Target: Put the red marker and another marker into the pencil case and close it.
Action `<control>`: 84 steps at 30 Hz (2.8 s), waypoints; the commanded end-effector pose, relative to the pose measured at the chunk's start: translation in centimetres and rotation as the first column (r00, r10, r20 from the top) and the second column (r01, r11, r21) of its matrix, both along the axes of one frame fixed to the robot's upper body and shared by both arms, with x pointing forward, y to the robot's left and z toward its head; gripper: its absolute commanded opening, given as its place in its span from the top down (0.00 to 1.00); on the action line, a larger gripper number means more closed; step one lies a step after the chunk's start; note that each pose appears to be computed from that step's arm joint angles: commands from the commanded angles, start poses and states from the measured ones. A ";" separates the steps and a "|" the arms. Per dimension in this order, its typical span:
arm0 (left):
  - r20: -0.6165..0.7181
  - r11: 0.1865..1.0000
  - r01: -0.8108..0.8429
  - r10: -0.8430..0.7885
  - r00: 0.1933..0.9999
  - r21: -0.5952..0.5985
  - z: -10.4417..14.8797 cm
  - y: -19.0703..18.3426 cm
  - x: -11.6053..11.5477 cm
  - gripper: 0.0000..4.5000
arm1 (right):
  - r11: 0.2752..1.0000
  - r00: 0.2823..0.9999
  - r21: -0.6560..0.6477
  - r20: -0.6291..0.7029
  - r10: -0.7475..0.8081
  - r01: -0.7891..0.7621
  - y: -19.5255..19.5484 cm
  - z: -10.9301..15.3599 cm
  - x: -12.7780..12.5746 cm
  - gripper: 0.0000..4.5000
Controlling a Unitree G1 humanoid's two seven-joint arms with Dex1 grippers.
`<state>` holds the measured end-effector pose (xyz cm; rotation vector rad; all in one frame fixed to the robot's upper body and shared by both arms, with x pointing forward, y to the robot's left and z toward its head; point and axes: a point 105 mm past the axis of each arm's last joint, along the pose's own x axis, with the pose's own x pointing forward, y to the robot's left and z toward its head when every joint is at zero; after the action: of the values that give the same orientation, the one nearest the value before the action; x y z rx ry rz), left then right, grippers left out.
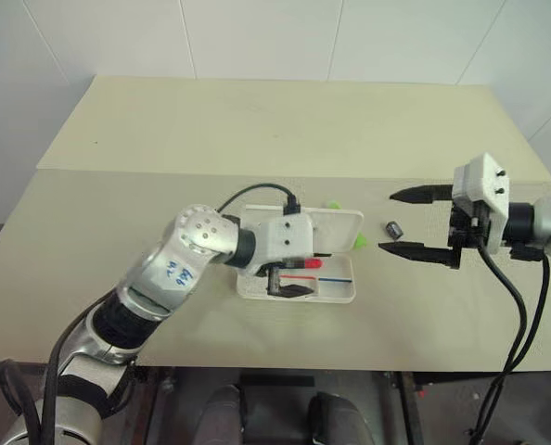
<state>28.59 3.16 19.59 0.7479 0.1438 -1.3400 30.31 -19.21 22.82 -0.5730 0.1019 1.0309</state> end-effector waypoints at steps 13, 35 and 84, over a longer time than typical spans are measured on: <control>0.006 0.926 -0.291 0.302 0.953 -0.240 7.2 4.6 1.5 0.01 | 0.953 0.953 -0.008 -0.015 -0.303 0.303 -0.7 -6.0 5.8 0.00; 0.023 0.916 -0.329 0.343 0.939 -0.229 7.4 5.5 1.5 0.01 | 0.946 0.944 0.049 -0.109 -0.313 0.319 1.5 -7.8 7.0 0.00; 0.071 0.924 -0.296 0.321 0.945 -0.241 9.0 5.8 1.3 0.00 | 0.797 0.834 0.282 -0.024 -0.551 0.534 -2.4 -0.6 11.9 0.76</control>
<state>30.22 8.85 27.22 0.5589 0.0747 -0.9950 42.24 -21.03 19.81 -0.2774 0.1390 0.4603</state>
